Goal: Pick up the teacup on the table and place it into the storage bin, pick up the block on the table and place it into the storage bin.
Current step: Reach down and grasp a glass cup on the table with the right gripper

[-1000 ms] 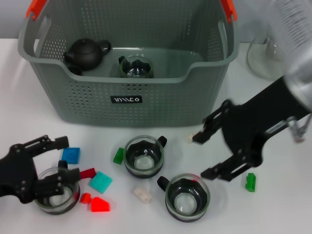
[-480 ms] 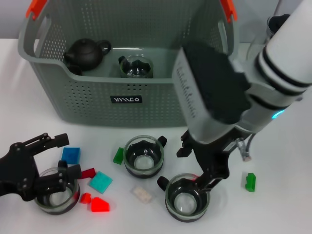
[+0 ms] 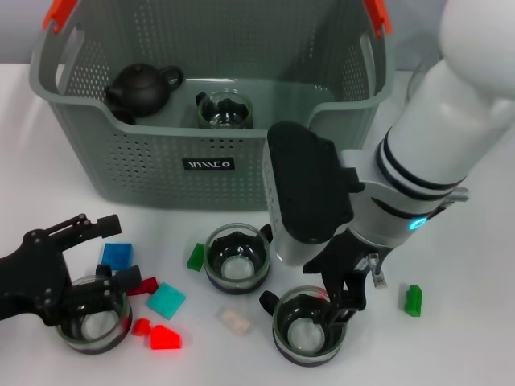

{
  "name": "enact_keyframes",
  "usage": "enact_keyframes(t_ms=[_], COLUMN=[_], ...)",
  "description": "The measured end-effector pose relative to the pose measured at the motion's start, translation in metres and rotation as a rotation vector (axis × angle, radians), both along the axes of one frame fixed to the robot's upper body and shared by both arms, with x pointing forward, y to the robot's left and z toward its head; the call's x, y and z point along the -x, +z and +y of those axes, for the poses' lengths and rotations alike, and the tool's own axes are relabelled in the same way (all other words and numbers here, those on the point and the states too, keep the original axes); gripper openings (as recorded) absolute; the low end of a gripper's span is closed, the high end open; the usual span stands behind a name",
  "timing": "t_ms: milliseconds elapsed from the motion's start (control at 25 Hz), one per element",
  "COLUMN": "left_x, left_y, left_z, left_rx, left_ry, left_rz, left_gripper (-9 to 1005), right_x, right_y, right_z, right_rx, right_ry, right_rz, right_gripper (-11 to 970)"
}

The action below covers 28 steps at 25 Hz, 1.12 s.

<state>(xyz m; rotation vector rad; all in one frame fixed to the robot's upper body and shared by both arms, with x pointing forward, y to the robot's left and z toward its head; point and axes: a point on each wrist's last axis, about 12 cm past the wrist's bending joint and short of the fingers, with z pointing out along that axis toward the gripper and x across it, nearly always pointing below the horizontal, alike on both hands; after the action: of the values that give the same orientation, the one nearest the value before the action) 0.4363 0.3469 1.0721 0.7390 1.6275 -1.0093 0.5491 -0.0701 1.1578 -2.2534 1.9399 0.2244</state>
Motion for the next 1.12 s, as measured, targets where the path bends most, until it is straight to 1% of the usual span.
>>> enact_keyframes(t_ms=[280,440,840,1080,1120], left_x=[0.0,0.0,0.0,0.0,0.0], left_y=[-0.001,-0.003,-0.003,-0.003,-0.002], left_z=[-0.002,-0.001,-0.001,-0.001,-0.001], left_rx=[0.006,0.003,0.003,0.003,0.004], left_ry=[0.001,0.008,0.012,0.013,0.013], left_rz=[0.004,0.009,0.008,0.007,0.006], left_gripper=[862,861,859,858,858], right_x=[-0.009,-0.01,-0.01,-0.011,-0.011], right_y=[-0.018,-0.025,-0.03,-0.031,-0.031], right_z=[0.0,0.0,0.003,0.003,0.003], right_rx=[-0.006,-0.003,-0.028,-0.026,-0.027], right_ry=[-0.05,-0.061,-0.083,-0.089,-0.089], right_rz=[-0.02,-0.011,0.012,0.01,0.01], right_gripper=[712,709,701,455,371])
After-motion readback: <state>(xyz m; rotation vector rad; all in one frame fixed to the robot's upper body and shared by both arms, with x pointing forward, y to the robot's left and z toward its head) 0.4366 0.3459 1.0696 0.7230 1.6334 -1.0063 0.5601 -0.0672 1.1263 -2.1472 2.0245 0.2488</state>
